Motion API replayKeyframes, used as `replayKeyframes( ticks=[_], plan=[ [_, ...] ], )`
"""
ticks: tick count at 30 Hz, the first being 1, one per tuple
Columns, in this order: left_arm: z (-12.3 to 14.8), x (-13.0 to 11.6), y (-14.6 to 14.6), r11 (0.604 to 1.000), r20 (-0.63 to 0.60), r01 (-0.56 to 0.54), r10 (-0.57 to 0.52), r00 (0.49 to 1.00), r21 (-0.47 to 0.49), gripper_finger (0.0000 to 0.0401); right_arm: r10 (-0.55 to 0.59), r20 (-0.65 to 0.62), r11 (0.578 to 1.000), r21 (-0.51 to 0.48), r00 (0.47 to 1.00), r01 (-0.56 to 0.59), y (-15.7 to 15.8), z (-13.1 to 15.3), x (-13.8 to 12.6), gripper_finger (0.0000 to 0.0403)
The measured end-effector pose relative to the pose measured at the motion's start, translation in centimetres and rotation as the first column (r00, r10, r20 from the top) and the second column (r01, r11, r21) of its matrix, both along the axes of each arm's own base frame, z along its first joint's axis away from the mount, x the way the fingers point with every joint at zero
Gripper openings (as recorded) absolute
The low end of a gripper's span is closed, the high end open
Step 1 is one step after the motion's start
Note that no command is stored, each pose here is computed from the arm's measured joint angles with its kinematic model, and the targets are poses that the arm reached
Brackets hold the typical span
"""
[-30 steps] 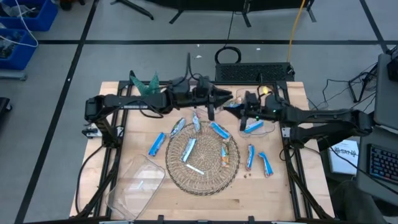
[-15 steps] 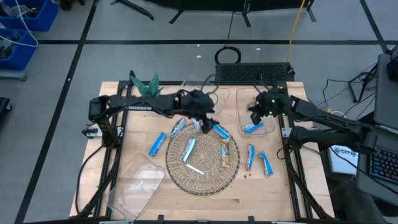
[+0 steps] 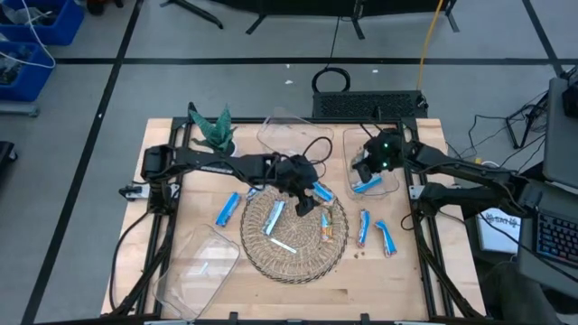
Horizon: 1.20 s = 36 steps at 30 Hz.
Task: Pick and place Granola Bars by type
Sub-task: Put the left yellow granola bar into the top right transparent bin, then put the top yellow granola bar into the top right transparent bin
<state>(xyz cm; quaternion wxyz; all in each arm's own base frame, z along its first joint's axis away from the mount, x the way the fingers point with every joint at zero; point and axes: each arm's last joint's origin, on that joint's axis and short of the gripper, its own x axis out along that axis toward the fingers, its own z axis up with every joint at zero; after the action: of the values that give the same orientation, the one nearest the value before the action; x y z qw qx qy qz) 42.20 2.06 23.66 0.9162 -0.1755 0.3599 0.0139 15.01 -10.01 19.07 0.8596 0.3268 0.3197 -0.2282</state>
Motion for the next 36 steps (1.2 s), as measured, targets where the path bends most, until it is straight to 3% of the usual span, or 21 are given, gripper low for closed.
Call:
replayKeyframes(
  ticks=[10,15,25,30,33,36],
  plan=[
    [0.7,0.1,-0.1,1.000,0.043,0.014,-0.013,0.999,-0.020,0.0324,-0.243,-0.032,0.945,0.219,0.969,0.244,-0.5,-1.5,-1.0,0.0004],
    [0.8,0.1,-0.2,0.999,0.054,0.029,-0.028,0.998,-0.025,0.0324,-0.237,-0.021,0.949,0.208,0.971,0.236,-0.5,-1.4,-1.0,0.0026],
    [0.9,0.2,-0.2,0.998,0.068,0.056,-0.054,0.996,-0.035,0.0324,-0.232,-0.013,0.949,0.218,0.973,0.229,-0.5,-1.3,-1.0,0.0127],
    [0.8,0.1,-0.4,0.997,0.061,0.073,-0.072,0.996,-0.022,0.0324,-0.211,0.056,0.951,0.244,0.976,0.191,-0.7,-0.9,-0.7,0.0159],
    [0.3,-0.2,-1.0,0.993,0.001,0.103,-0.103,0.995,0.057,0.0324,-0.187,0.150,0.952,0.269,0.971,0.142,-0.9,-0.2,-0.2,0.0169],
    [-0.1,-0.6,-2.2,0.948,-0.064,0.211,-0.202,0.977,0.236,0.0324,-0.106,0.336,0.958,0.285,0.936,0.007,-1.0,1.6,0.6,0.0172]
  ],
)
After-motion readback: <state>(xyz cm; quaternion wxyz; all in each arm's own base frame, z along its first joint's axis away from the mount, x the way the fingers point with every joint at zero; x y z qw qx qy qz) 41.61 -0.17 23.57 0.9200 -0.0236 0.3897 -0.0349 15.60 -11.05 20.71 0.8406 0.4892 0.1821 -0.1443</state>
